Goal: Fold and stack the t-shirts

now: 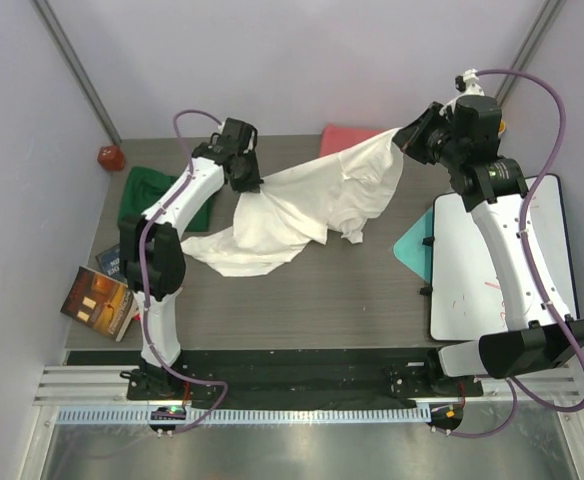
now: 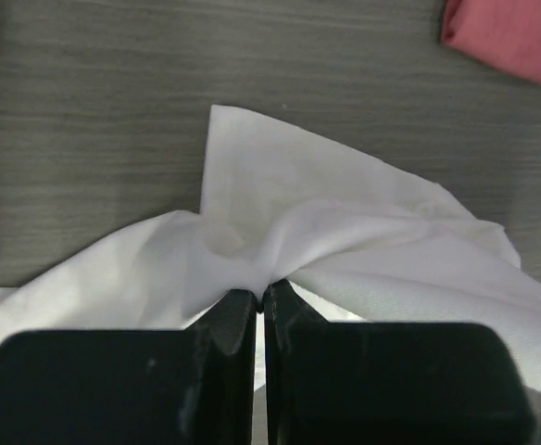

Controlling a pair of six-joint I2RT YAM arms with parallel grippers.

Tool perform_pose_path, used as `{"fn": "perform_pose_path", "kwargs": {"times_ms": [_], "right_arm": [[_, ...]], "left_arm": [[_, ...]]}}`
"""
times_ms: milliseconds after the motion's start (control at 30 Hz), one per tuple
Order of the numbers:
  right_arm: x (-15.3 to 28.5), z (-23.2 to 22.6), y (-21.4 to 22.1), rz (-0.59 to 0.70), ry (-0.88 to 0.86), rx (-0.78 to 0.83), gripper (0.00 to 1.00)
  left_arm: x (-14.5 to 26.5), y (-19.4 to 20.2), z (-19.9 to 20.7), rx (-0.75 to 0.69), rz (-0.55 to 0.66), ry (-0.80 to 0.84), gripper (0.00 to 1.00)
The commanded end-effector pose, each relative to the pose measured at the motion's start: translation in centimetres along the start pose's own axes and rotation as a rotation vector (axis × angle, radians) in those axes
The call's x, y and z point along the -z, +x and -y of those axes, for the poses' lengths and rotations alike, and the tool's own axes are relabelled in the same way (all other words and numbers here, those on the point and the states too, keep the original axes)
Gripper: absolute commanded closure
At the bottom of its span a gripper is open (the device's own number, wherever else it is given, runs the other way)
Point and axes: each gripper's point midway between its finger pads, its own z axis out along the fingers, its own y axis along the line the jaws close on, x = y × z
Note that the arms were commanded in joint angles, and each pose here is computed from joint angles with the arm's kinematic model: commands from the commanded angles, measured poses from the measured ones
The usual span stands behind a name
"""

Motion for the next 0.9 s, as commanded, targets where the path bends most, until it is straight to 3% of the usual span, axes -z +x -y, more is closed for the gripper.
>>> {"fn": "perform_pose_path", "kwargs": {"times_ms": [0,100,133,233,300,333,400,433,467,667,867], "right_arm": [[0.6,-1.6,-3.5,0.136,-0.055,0.036,0.99],[0.3,-1.5,-3.9,0.151,-0.044,0.043,0.99],[0.3,-1.4,-4.2,0.165,-0.039,0.045,0.99],[0.4,-1.7,-5.3,0.211,-0.044,0.061,0.99],[-0.3,-1.7,-5.3,0.201,-0.042,0.067,0.99],[-0.7,-1.5,-5.1,0.192,-0.040,0.065,0.99],[-1.4,-1.3,-4.4,0.165,-0.043,0.044,0.99],[-1.8,-1.1,-3.9,0.150,-0.038,0.036,0.99],[-2.4,-0.7,-3.1,0.124,-0.033,0.027,0.99],[-3.5,1.1,-0.8,0.076,0.001,0.014,0.99],[-4.3,2.0,0.5,0.043,0.018,0.006,0.99]], "left_arm": [[-3.8,-4.2,1.3,0.011,0.096,0.024,1.00],[-6.1,-4.4,3.1,0.019,0.034,0.076,1.00],[-8.8,-2.7,2.5,0.030,-0.037,0.053,1.00],[-10.4,-2.6,3.4,0.062,-0.064,0.082,0.99],[-9.9,-2.5,3.9,0.063,-0.075,0.109,0.82],[-9.4,-2.4,4.0,0.060,-0.079,0.116,0.62],[-6.4,-2.4,4.4,0.041,-0.067,0.130,0.44],[-5.5,-2.2,4.5,0.030,-0.061,0.133,0.41],[-2.7,-1.9,4.4,0.010,-0.045,0.138,0.41],[4.7,1.4,2.7,-0.050,-0.004,0.124,0.37],[6.7,7.4,4.0,-0.180,-0.120,0.198,0.37]]}}
